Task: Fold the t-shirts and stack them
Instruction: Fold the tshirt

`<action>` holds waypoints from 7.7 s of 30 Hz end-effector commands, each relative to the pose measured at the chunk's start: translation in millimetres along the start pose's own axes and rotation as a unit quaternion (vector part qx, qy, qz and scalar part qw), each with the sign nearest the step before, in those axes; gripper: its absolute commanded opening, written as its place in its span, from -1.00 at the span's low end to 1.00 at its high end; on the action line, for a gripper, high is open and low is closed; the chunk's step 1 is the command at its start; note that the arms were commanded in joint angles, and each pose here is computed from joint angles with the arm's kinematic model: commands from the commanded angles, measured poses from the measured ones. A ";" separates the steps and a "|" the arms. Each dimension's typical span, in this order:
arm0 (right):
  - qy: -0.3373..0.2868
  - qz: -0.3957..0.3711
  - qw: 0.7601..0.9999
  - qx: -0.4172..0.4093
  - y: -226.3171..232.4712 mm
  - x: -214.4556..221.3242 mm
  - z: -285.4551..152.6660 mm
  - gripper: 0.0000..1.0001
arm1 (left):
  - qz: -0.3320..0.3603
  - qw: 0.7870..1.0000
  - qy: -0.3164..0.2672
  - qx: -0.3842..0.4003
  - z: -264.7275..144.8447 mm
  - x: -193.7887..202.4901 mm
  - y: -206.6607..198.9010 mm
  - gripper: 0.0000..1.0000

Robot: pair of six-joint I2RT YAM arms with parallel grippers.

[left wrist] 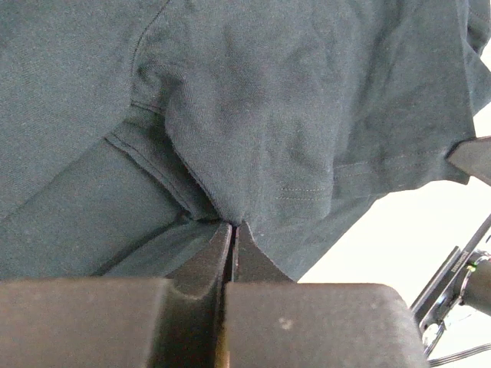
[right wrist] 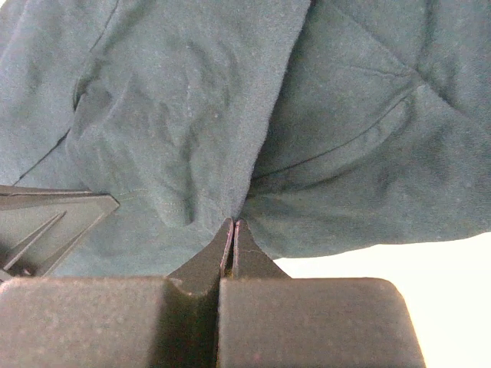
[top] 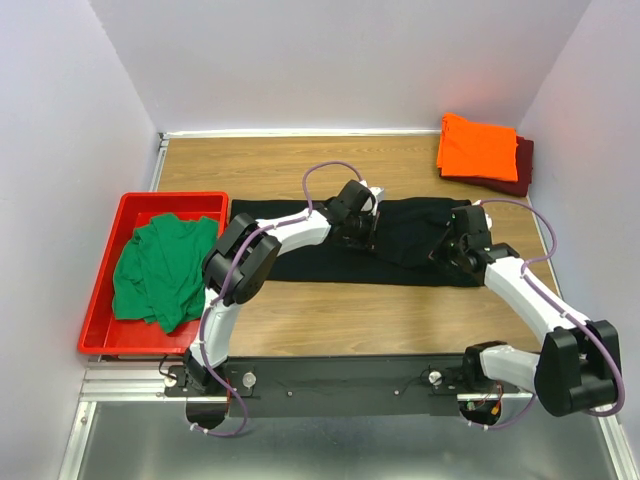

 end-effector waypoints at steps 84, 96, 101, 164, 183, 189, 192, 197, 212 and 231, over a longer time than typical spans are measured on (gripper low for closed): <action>-0.018 -0.083 0.994 0.074 1.0 16.3 -28.5 -0.99 | -0.028 0.998 0.054 0.009 -31.6 36.0 5.1 -1.00; -0.009 -0.087 0.995 0.039 21.7 11.9 -30.4 -0.95 | -0.026 0.999 0.045 0.001 -34.6 15.8 5.4 -1.00; -0.043 -0.093 0.993 0.060 32.4 -3.7 -21.2 -0.92 | -0.031 0.999 0.041 0.012 -28.5 1.2 3.1 -1.00; -0.040 0.077 0.986 0.141 -60.0 -80.4 85.2 -0.05 | -0.227 0.917 -0.053 -0.324 -152.2 41.7 159.6 -0.37; -0.038 -0.067 0.997 -0.011 56.9 -57.5 38.8 0.01 | -0.255 0.881 -0.099 -0.387 -179.4 -12.0 222.7 -0.23; -0.011 -0.115 0.993 -0.018 82.6 -32.8 54.7 0.01 | -0.261 0.865 -0.094 -0.418 -175.4 -25.3 243.9 -0.24; -0.008 -0.126 0.992 -0.016 84.6 -28.2 57.8 0.01 | -0.269 0.856 -0.086 -0.433 -175.6 -21.6 250.8 -0.25; -0.005 -0.131 0.991 -0.011 81.6 -26.2 60.0 0.01 | -0.280 0.845 -0.069 -0.450 -171.9 -10.6 257.9 -0.25; 0.004 -0.139 0.990 -0.003 75.0 -20.6 64.3 0.01 | -0.278 0.858 -0.083 -0.424 -157.4 -14.2 273.8 -0.24; 0.006 -0.144 0.990 0.014 64.9 -14.9 71.6 0.01 | -0.268 0.878 -0.100 -0.384 -149.1 -18.6 271.0 -0.43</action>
Point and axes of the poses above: each gripper's point midway between its finger pads, its own z axis out along the fingers, its own y axis along the line the jaws close on, x = y × z, the point moved 5 cm from there along -z, back along the fingers, and after that the axes turned 13 degrees about z, right-handed, at the moved point
